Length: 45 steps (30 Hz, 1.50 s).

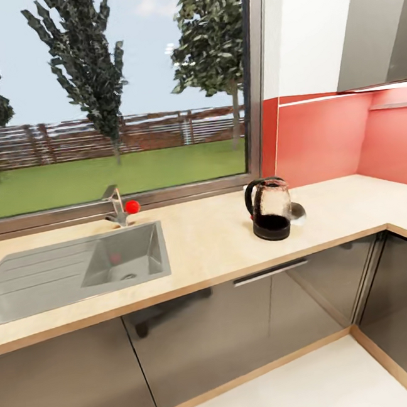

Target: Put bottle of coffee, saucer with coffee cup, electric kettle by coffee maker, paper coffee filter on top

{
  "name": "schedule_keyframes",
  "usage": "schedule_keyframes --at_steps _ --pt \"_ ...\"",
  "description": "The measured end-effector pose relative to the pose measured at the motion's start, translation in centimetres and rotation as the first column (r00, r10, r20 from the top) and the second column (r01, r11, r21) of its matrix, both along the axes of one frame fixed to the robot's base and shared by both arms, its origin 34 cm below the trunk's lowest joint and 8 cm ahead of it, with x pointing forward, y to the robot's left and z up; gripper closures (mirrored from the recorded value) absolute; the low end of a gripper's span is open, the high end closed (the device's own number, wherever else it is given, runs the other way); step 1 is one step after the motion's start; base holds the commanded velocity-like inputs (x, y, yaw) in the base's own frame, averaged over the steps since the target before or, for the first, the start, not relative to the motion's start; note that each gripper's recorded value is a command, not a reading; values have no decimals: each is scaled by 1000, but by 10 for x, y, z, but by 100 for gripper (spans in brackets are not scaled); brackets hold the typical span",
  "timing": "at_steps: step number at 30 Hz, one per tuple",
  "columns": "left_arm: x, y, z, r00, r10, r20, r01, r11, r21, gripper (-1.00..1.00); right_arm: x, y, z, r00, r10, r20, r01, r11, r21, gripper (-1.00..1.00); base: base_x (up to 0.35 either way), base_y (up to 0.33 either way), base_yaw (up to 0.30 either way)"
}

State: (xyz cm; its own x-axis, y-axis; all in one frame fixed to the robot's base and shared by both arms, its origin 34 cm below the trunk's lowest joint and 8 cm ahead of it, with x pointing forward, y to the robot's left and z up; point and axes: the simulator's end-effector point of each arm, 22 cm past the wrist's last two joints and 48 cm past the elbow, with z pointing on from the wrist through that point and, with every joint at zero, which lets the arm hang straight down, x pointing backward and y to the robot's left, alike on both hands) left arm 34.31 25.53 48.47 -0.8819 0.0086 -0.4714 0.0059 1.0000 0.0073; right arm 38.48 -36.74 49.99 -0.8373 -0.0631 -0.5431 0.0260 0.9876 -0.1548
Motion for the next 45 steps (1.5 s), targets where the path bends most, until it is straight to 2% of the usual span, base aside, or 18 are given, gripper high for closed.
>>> schedule_keyframes --at_steps 8,18,25,26,27,28,29,32,39,45 --pt "0 0 0 1000 0 0 0 1000 0 -100 0 0 0 1000 0 -1 0 1000 0 -100 47 -96 164" --pt "0 -1 0 1000 -2 0 2 1000 -1 -100 -4 -2 -1 1000 0 -8 0 1000 -1 -100 4 -263 16" --pt "0 0 0 1000 -1 0 1 1000 0 -100 -3 -2 -1 1000 -1 -4 1 1000 1 -100 0 -45 0" --pt "0 -1 0 1000 1 -1 -1 1000 -3 -100 39 -26 28 983 -134 127 130 991 38 -100 0 -1 0" --pt "-1 -1 0 1000 2 -1 -2 1000 -3 -100 60 -30 44 970 -160 185 152 987 55 -100 0 -1 0" --pt "-1 -1 0 1000 2 -1 -2 1000 -3 -100 66 -31 49 965 -168 203 159 985 62 -100 0 0 0" --pt "-1 0 0 1000 3 -1 -3 1000 -2 -100 81 -30 62 952 -175 250 158 983 88 -100 0 0 0" --pt "-1 1 -1 1000 3 -2 -3 1000 -2 -100 93 -27 73 944 -169 284 144 984 107 -100 0 0 0" --pt "-1 -1 -1 1000 0 -2 0 1000 -3 -100 112 -27 93 928 -153 339 121 986 114 -100 0 0 0" --pt "-1 -1 -1 1000 0 -3 0 1000 -4 -100 138 -25 123 899 -133 418 93 989 113 -100 0 0 0"
